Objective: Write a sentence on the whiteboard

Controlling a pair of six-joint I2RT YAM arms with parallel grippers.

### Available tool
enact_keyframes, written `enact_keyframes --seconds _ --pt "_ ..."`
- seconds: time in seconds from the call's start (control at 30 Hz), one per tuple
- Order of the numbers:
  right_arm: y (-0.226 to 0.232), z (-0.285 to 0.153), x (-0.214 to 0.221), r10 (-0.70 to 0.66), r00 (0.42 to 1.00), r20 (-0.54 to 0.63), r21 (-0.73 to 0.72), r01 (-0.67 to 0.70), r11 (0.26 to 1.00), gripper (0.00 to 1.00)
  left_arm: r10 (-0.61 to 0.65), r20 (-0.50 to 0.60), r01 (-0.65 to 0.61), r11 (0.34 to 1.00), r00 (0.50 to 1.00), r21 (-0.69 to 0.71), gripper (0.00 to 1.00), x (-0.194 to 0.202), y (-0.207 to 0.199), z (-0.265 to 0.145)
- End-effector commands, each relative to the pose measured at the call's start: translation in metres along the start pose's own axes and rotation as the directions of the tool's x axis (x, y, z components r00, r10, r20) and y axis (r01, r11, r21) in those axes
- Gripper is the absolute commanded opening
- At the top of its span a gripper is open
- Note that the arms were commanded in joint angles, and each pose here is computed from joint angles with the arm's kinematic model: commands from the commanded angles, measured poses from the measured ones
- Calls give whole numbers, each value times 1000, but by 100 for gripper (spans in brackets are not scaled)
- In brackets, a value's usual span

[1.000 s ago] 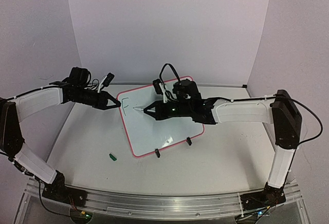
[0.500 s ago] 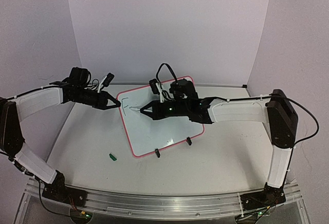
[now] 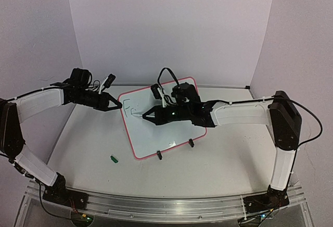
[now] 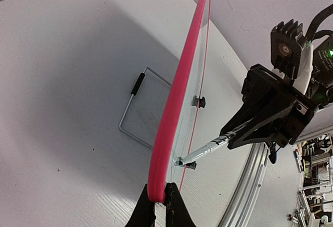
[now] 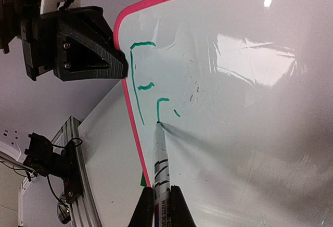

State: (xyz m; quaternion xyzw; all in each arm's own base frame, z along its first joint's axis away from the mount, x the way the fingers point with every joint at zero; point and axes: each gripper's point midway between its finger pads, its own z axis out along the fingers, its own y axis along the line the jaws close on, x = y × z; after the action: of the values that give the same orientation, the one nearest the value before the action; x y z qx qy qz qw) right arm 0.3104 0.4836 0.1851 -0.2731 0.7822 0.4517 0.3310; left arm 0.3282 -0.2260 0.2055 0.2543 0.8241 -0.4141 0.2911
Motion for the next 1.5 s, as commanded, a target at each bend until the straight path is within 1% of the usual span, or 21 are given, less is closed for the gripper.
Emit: enact_keyframes --seconds 0.0,0.13,0.33,0.83,1.03,1.47 --pt "-5 -12 -12 -12 999 41 60 10 998 0 27 -50 -28 999 998 -35 0 11 8 6" --pt "-5 -18 -23 -23 997 75 87 16 996 0 27 -49 -29 999 998 -34 0 11 8 6" --pt "0 -21 -36 -38 994 105 89 29 996 0 29 -47 -31 999 998 -34 0 10 7 5" --pt "0 -14 -43 -42 993 113 83 33 996 0 33 -57 -34 999 998 -29 0 12 5 8" --pt "-1 -11 -38 -35 994 100 78 27 997 0 33 -57 -35 999 998 -30 0 12 6 7" --pt "-8 -10 -12 -4 999 43 71 1 997 0 30 -61 -31 999 998 -27 0 13 6 9"
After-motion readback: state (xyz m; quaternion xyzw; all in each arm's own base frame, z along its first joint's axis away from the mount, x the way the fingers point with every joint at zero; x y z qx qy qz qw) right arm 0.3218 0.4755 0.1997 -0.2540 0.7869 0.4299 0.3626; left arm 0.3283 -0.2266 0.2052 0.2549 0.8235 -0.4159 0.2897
